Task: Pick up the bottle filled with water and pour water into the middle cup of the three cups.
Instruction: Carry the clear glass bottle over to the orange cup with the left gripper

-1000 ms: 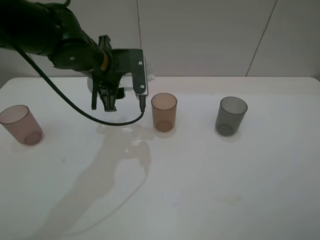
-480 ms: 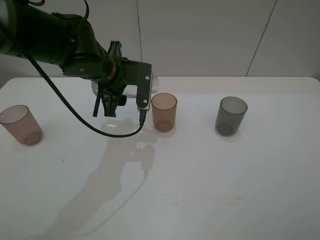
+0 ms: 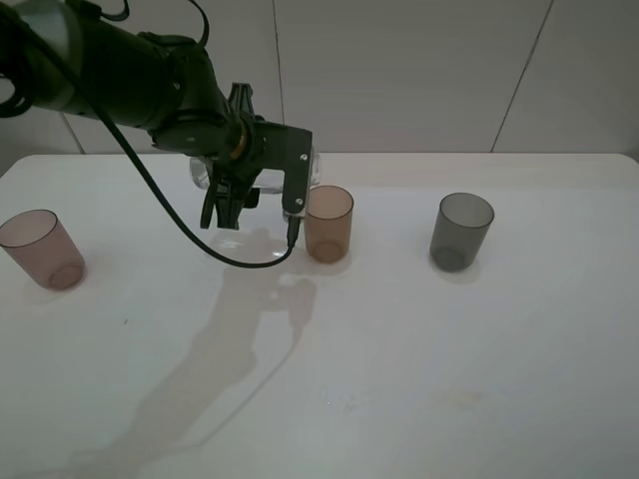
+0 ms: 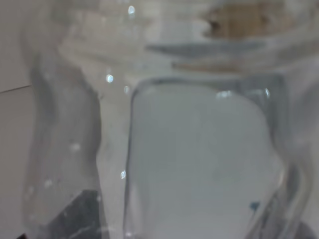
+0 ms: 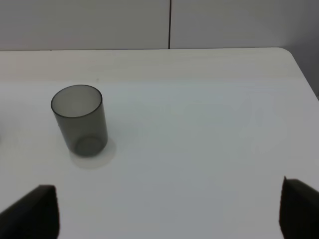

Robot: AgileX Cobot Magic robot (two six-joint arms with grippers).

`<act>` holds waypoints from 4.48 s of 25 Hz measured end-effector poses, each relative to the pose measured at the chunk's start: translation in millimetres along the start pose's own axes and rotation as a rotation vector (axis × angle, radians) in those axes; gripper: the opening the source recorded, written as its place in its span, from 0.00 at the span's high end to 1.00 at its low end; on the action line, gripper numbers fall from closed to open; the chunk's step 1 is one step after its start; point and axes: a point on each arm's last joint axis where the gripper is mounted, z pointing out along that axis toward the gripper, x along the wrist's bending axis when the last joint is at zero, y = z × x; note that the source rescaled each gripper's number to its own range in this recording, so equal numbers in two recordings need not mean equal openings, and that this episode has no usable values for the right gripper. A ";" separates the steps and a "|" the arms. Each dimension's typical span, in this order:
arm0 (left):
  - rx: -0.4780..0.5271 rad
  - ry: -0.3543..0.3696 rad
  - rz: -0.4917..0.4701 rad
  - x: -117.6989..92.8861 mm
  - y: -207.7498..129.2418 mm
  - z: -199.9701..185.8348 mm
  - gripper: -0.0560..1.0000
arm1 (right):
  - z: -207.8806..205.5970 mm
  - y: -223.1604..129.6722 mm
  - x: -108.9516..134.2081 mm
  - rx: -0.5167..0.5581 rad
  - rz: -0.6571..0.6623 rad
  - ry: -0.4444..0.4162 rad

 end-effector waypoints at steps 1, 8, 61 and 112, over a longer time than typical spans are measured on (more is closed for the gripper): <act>0.009 0.000 0.010 -0.2 -0.6 0.7 0.94 | 0.0 0.0 0.0 0.000 0.000 0.000; 0.035 0.006 0.083 -2.2 -2.2 6.5 0.94 | 0.0 0.0 0.0 0.000 0.000 0.000; -0.019 0.087 0.289 1.6 7.3 9.4 0.94 | 0.0 0.0 0.0 0.000 0.000 0.000; -0.005 0.142 0.449 6.1 8.9 8.4 0.94 | 0.0 0.0 0.0 0.000 0.000 0.000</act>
